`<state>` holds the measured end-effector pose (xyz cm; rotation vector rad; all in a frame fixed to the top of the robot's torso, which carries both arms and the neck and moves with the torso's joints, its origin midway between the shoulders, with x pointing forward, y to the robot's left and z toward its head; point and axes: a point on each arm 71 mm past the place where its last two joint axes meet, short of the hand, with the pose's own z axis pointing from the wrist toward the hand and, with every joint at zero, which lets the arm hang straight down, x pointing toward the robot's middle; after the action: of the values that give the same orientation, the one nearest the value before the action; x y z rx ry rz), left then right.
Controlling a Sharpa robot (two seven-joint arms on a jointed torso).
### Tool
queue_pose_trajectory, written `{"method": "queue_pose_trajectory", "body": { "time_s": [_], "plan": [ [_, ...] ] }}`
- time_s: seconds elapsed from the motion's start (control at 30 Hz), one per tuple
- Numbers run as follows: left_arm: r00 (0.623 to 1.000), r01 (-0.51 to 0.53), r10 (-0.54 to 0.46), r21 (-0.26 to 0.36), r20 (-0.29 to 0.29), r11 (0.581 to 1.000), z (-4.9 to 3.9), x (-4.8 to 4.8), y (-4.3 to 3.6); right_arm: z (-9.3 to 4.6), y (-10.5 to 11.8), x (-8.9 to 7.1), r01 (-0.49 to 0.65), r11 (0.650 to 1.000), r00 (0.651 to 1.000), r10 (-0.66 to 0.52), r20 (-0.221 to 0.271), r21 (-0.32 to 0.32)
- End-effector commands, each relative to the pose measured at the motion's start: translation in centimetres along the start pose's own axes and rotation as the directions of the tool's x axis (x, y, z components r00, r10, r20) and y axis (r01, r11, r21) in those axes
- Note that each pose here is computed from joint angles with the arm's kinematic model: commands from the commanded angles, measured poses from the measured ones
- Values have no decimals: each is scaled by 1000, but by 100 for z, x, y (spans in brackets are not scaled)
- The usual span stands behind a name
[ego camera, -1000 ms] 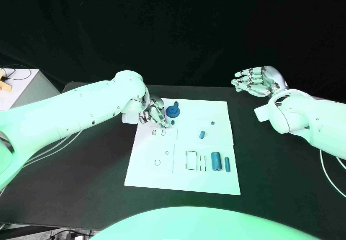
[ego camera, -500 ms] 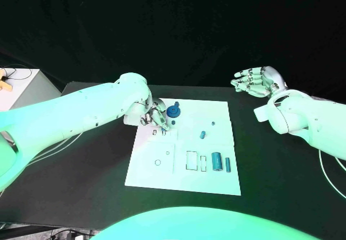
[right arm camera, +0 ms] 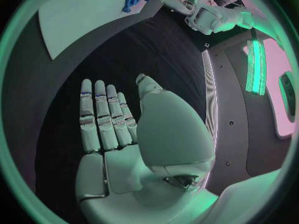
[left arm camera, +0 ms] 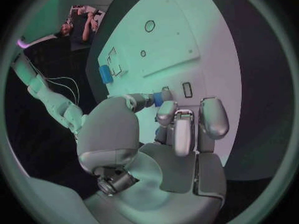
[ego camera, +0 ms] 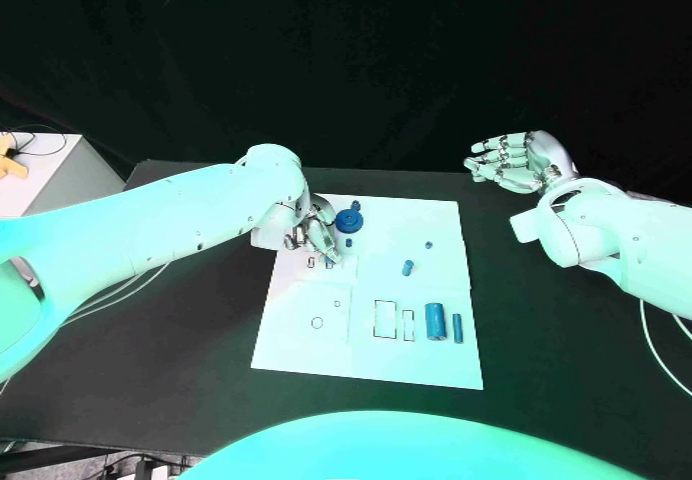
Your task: Assemble the parts on the task board
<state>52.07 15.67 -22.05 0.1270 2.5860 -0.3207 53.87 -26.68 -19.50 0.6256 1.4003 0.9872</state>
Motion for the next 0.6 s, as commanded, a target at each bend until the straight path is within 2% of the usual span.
{"method": "queue_pose_trajectory", "body": {
  "time_s": [0.03,0.6],
  "plan": [
    [1000,-23,23,-10,-13,1000,-1,2,-2,-2,15,11,-2,1000,1000,2,-8,-17],
    [999,-31,30,-19,-29,999,5,22,37,-8,13,4,-3,1000,1000,3,-9,-16]
  ]
}}
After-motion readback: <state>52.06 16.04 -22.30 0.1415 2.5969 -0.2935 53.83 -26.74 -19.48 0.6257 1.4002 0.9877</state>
